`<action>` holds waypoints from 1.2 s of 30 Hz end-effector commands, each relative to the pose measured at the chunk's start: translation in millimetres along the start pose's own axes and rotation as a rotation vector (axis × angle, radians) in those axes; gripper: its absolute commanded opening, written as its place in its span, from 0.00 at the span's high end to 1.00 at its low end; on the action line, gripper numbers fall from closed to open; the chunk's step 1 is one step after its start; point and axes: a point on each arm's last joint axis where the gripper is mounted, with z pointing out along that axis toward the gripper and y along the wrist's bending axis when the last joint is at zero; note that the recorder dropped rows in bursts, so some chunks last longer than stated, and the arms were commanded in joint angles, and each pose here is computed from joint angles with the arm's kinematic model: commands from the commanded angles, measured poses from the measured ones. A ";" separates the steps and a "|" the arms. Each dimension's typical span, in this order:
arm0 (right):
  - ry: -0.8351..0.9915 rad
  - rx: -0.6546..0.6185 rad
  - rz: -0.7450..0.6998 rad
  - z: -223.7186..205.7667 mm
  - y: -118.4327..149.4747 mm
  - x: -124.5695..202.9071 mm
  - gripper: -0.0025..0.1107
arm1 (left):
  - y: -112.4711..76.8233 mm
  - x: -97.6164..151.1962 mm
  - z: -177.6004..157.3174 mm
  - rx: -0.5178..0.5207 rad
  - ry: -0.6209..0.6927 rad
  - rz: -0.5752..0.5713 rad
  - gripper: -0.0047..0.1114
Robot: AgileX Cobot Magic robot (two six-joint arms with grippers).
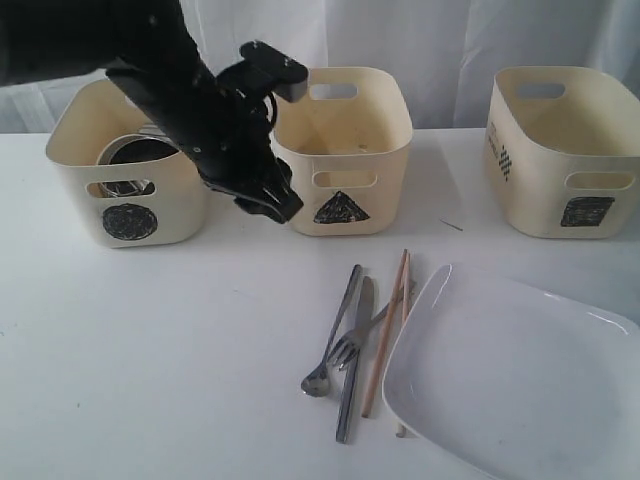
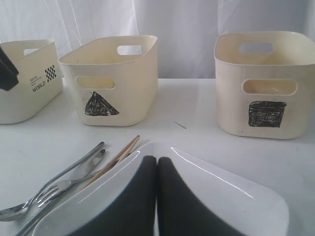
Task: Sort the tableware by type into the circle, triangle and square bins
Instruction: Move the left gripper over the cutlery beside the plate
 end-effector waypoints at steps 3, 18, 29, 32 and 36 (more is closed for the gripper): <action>-0.005 0.003 -0.004 -0.1 -0.4 0.9 0.98 | -18.4 0.9 30.6 0.110 0.054 -0.045 0.52; -0.005 0.003 -0.004 -0.1 -0.4 0.9 0.98 | -38.8 4.7 81.9 0.149 0.104 -0.124 0.52; -0.005 0.003 -0.004 -0.1 -0.4 0.9 0.98 | -36.5 5.7 101.0 0.135 0.079 -0.176 0.52; -0.005 0.003 -0.004 -0.1 -0.4 0.9 0.98 | -36.5 6.5 106.3 0.138 0.077 -0.188 0.52; -0.005 0.003 -0.004 -0.1 -0.4 0.9 0.98 | -36.3 8.7 113.7 0.140 0.084 -0.196 0.52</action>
